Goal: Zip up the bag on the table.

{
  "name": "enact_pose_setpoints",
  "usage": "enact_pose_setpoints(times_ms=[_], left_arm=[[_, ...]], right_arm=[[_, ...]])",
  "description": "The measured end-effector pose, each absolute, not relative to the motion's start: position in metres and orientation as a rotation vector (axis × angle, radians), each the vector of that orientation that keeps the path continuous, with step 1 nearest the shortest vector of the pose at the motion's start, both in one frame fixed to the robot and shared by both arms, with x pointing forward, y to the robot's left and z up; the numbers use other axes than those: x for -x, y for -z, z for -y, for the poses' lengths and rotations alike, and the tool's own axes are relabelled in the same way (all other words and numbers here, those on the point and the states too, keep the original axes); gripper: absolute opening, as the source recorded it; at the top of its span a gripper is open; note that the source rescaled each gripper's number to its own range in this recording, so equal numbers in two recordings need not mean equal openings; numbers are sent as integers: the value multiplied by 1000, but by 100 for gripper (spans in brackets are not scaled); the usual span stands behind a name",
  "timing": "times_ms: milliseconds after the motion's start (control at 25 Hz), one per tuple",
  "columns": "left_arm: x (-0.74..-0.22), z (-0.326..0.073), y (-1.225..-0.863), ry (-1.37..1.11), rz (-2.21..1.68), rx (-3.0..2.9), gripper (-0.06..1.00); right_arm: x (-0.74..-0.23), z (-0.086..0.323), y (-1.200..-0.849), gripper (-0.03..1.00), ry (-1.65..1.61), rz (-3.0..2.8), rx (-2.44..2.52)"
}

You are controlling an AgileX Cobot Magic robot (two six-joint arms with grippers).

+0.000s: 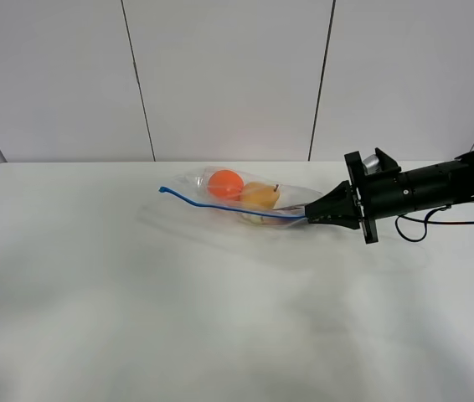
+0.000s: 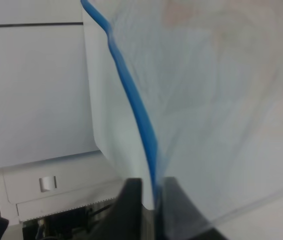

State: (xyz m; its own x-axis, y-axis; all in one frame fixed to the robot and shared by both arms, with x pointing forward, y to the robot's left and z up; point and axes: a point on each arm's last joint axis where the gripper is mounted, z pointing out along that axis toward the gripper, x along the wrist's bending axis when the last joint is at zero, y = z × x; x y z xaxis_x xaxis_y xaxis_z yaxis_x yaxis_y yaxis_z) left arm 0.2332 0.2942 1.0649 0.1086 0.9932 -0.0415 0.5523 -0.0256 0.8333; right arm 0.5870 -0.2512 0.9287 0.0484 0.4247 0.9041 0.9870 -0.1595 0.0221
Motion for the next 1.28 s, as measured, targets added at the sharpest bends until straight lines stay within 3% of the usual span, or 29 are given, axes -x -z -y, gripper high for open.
enact_pose_setpoints(times_ms=[240,360,600,840,1040,1280], left_arm=[[-220,-299,-1064,-847,-1542,-1561,100],[-220,-299,-1064,-847,-1549,-1554,100],[-220,-299,-1064,-847,-1552,-1551,100],[-220,-299,-1064,-847,-1552,-1551,100],[-220,-299,-1064,-846,-1552,-1550,100],[-220,-299,-1064,-846,-1552,-1550,100]], right_arm=[[-586,251,-928,63,1062,1453,1660],[-585,252,-928,74,1023,1499,1652],[-602,270,-943,77,715,1755,1754],[-633,305,-980,77,416,2058,2023],[-649,326,-1012,77,297,2266,2174],[-648,329,-1021,77,275,2279,2222]])
